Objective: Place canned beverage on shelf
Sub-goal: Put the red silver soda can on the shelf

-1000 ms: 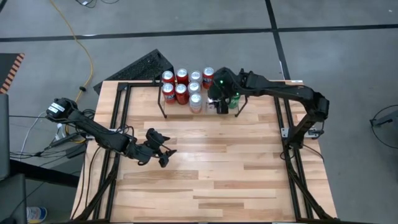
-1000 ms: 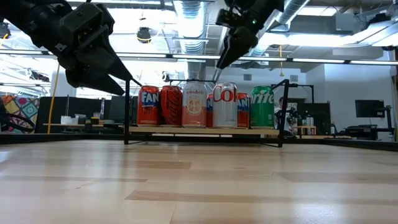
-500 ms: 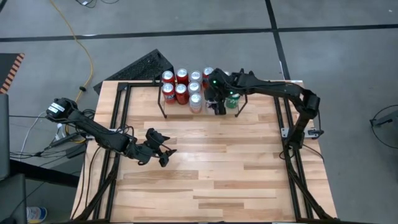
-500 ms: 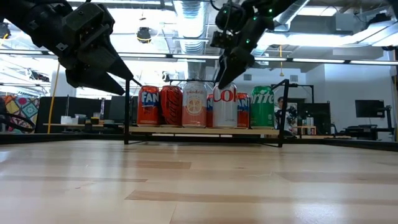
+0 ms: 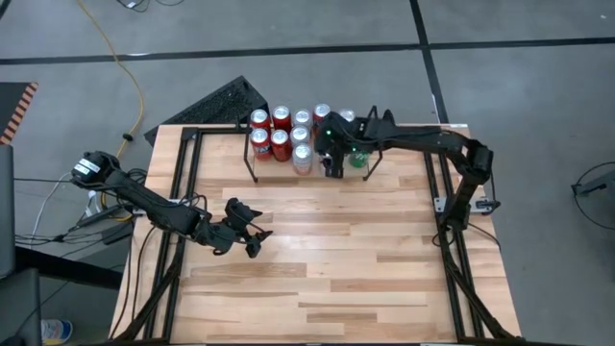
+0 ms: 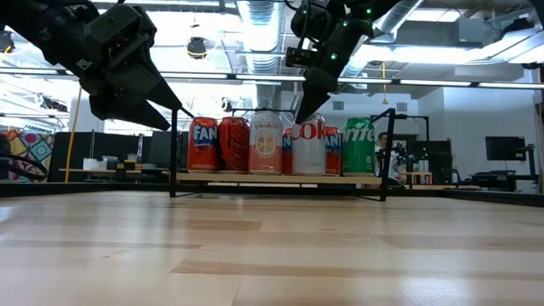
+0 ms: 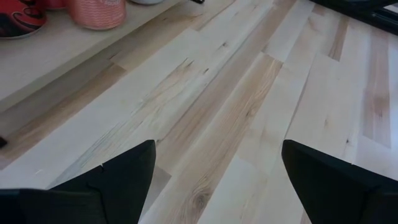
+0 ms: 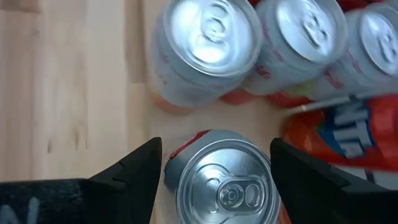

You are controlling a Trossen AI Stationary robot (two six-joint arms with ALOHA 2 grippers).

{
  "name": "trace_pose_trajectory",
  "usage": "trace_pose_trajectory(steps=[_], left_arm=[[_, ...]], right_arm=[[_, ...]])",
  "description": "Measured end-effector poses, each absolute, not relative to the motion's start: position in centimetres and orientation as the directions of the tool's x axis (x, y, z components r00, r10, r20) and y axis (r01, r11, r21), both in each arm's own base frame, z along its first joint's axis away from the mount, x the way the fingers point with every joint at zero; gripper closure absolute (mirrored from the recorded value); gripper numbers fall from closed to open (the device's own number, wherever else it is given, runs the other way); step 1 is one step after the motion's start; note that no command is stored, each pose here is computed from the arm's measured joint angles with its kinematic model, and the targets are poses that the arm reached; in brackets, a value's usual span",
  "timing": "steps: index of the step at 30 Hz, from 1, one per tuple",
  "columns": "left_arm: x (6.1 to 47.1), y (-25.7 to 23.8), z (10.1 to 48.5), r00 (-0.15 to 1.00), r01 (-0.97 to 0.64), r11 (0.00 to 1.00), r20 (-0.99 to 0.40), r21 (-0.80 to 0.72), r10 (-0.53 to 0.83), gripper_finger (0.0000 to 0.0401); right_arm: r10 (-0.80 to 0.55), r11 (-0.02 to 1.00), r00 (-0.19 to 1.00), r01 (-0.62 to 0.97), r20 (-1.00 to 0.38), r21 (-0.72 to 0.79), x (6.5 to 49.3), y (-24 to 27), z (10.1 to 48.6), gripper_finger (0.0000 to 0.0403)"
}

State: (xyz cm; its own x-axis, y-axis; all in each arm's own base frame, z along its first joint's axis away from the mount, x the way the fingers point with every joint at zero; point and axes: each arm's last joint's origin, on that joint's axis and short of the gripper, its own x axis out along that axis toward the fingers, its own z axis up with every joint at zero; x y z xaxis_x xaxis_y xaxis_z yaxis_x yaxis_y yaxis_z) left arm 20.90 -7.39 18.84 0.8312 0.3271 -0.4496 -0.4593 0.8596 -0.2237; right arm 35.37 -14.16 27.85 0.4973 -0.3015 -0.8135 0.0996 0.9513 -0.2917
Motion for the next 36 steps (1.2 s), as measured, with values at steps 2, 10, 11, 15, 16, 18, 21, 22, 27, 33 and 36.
trace_pose_trajectory(steps=[2, 10, 11, 15, 16, 18, 21, 22, 27, 33, 36], left_arm=[[20.9, -7.4, 18.8, 0.831, -0.459, 0.86, -0.45, -0.224, 0.327, 0.0067], [20.9, -7.4, 18.8, 0.831, -0.46, 0.859, -0.449, -0.223, 0.328, 0.0067], [20.9, -7.4, 18.8, 0.831, -0.46, 0.859, -0.449, -0.223, 0.328, 0.0067], [20.9, -7.4, 18.8, 0.831, -0.46, 0.859, -0.449, -0.223, 0.329, 0.0067], [20.9, -7.4, 18.8, 0.831, -0.46, 0.859, -0.449, -0.223, 0.329, 0.0067], [20.9, -7.4, 18.8, 0.831, -0.46, 0.859, -0.449, -0.223, 0.329, 0.0067], [20.9, -7.4, 18.8, 0.831, -0.46, 0.859, -0.449, -0.223, 0.328, 0.0067], [20.9, -7.4, 18.8, 0.831, -0.461, 0.859, -0.449, -0.223, 0.329, 0.0067], [20.8, -7.4, 18.7, 0.826, -0.457, 0.863, -0.463, -0.214, 0.322, 0.0067], [20.8, -7.4, 18.7, 0.826, -0.455, 0.865, -0.464, -0.213, 0.321, 0.0067], [20.8, -7.4, 18.7, 0.826, -0.456, 0.864, -0.464, -0.213, 0.321, 0.0067]], right_arm=[[-0.327, 0.945, 0.486, 0.145, -0.81, -0.295, 35.5, -13.7, 27.8, 0.0117], [-0.354, 0.934, 0.512, 0.233, -0.783, -0.271, 36.3, -12.5, 28.0, 0.0117], [-0.358, 0.933, 0.517, 0.24, -0.778, -0.27, 36.4, -12.4, 28.0, 0.0117], [-0.366, 0.927, 0.536, 0.279, -0.761, -0.249, 36.7, -12.5, 28.6, 0.0117], [-0.37, 0.925, 0.544, 0.289, -0.753, -0.245, 36.7, -12.5, 29.0, 0.0117], [-0.376, 0.923, 0.56, 0.297, -0.738, -0.244, 36.9, -12.6, 29.7, 0.0117], [-0.38, 0.924, 0.579, 0.281, -0.722, -0.261, 36.8, -12.6, 31.3, 0.0117], [-0.377, 0.926, 0.584, 0.261, -0.719, -0.273, 36.7, -12.5, 31.9, 0.0117], [-0.286, 0.955, 0.618, 0.125, -0.733, -0.268, 35.4, -12.4, 33.6, 0.0117], [-0.173, 0.975, 0.592, -0.012, -0.787, -0.223, 34.3, -13.5, 33.1, 0.0117], [-0.186, 0.972, 0.576, -0.013, -0.796, -0.236, 33.8, -14.5, 32.7, 0.0117]])
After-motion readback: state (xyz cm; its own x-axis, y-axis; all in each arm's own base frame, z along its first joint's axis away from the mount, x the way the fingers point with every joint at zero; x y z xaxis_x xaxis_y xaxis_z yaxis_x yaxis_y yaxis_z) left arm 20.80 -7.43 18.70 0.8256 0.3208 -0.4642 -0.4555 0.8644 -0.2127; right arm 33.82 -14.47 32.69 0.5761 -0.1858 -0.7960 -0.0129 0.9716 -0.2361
